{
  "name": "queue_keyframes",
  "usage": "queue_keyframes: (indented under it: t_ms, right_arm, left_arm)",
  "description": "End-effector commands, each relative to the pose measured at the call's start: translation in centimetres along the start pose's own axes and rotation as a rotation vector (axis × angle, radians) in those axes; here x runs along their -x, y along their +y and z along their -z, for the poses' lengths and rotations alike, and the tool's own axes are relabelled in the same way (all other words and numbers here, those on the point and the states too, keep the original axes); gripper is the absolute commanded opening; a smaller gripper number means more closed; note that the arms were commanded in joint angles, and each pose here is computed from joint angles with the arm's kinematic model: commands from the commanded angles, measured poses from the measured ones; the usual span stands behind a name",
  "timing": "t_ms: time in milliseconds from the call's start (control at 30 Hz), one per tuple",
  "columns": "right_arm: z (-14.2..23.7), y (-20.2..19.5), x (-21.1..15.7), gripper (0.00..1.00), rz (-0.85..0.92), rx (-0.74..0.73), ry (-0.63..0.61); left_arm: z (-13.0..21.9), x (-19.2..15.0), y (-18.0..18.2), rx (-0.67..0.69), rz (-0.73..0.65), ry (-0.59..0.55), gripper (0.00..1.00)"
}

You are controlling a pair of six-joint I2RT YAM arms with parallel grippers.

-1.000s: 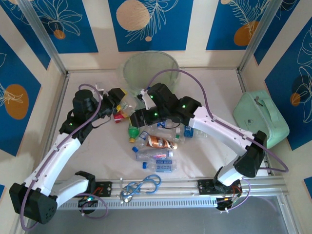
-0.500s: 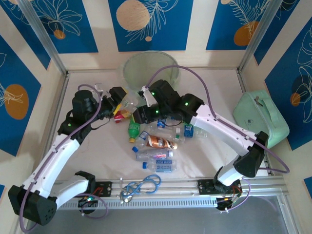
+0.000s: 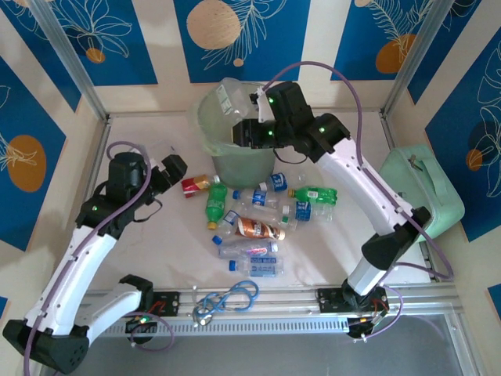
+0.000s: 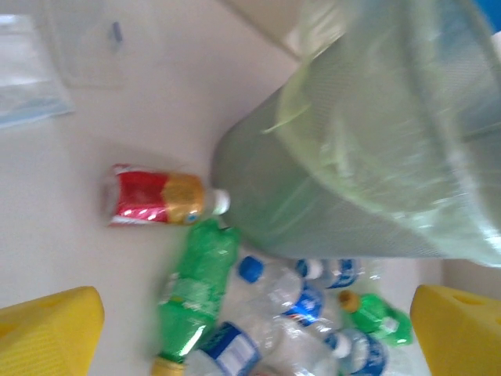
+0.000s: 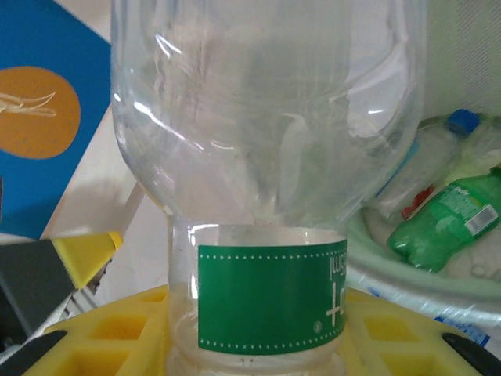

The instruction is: Put the plastic bottles in the bin

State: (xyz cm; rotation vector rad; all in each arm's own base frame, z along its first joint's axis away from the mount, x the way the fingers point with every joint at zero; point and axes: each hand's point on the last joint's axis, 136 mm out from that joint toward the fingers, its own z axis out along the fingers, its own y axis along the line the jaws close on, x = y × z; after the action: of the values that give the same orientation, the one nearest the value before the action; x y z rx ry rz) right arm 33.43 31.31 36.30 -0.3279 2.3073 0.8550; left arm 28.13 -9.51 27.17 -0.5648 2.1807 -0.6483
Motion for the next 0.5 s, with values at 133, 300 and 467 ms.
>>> queue_keyframes:
  t_ms: [133,300,467]
  right_arm:
    - [-0.9,-2.7,1.9,0.49,-0.063,-0.060,0.016]
    - [-0.9,-3.4,2.8,0.72,-0.075,-0.063,-0.003]
    - [-0.3,-2.7,2.9,0.75,-0.059,-0.037,-0.014]
  left_arm:
    - [-1.8,-1.5,3.5,0.116,-0.043,0.043,1.00]
    - [-3.3,-2.8,4.5,0.134,-0.013,0.088,1.00]
    - [-4.5,-3.3,5.0,0.135,0.001,0.109,1.00]
